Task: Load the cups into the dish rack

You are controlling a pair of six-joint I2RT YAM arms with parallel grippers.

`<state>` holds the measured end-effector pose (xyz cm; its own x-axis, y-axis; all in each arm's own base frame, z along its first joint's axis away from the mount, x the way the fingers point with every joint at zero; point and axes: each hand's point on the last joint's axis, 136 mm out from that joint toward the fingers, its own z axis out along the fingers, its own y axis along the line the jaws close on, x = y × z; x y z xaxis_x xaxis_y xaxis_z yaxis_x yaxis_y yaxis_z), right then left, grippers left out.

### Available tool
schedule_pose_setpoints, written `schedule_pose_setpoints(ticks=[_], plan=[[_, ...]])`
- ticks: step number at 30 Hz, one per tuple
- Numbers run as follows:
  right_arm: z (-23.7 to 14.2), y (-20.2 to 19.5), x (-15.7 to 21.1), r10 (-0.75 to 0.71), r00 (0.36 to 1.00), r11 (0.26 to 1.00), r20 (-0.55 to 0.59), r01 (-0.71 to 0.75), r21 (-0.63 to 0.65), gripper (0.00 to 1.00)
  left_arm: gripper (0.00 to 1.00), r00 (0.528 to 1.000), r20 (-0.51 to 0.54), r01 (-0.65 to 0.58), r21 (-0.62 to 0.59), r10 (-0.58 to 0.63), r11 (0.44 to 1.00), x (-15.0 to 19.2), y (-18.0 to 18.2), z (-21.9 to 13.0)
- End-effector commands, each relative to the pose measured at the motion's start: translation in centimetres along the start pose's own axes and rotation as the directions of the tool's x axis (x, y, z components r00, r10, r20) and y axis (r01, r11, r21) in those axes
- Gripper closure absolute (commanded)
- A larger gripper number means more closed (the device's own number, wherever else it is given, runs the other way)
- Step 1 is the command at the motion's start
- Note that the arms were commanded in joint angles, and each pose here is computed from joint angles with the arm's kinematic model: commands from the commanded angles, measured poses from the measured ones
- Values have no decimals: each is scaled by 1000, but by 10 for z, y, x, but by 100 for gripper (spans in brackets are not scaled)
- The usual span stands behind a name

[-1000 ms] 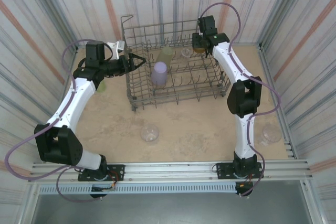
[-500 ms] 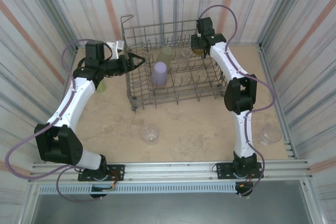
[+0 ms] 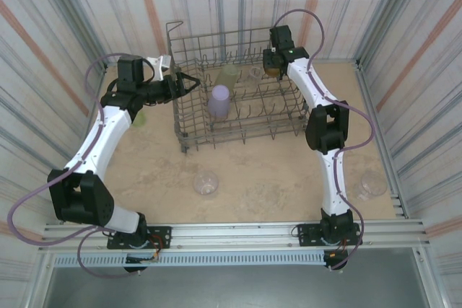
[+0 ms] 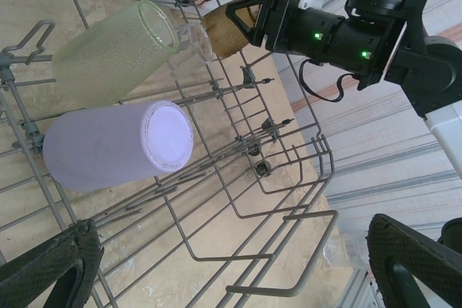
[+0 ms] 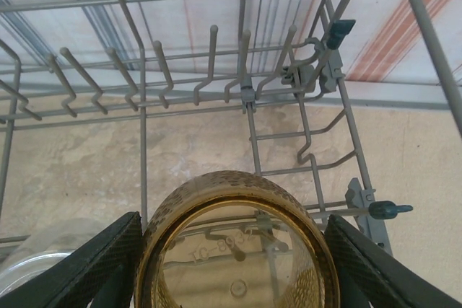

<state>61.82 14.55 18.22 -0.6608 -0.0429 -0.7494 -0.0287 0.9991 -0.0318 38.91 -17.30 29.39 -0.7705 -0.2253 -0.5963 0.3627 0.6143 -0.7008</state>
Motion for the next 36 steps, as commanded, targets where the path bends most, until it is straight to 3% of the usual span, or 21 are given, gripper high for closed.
schedule_pose_setpoints(ticks=[1, 24, 32, 36], plan=[[6, -3, -2, -1, 1000, 1000, 3, 1, 3, 63, 1, 1000, -23, 9, -8, -10, 1000, 2, 10, 5], [41, 1, 29, 53, 996, 998, -76, -56, -37, 61, 1, 999, -34, 24, 0, -24, 1000, 4, 13, 9], [34, -2, 27, 65, 995, 997, -81, -68, -33, 44, 1, 999, -31, 24, 4, -24, 1000, 4, 11, 7], [17, -2, 15, 79, 995, 996, -61, -81, -38, 27, 1, 1000, -25, 17, 10, -17, 1000, 2, 7, 4]])
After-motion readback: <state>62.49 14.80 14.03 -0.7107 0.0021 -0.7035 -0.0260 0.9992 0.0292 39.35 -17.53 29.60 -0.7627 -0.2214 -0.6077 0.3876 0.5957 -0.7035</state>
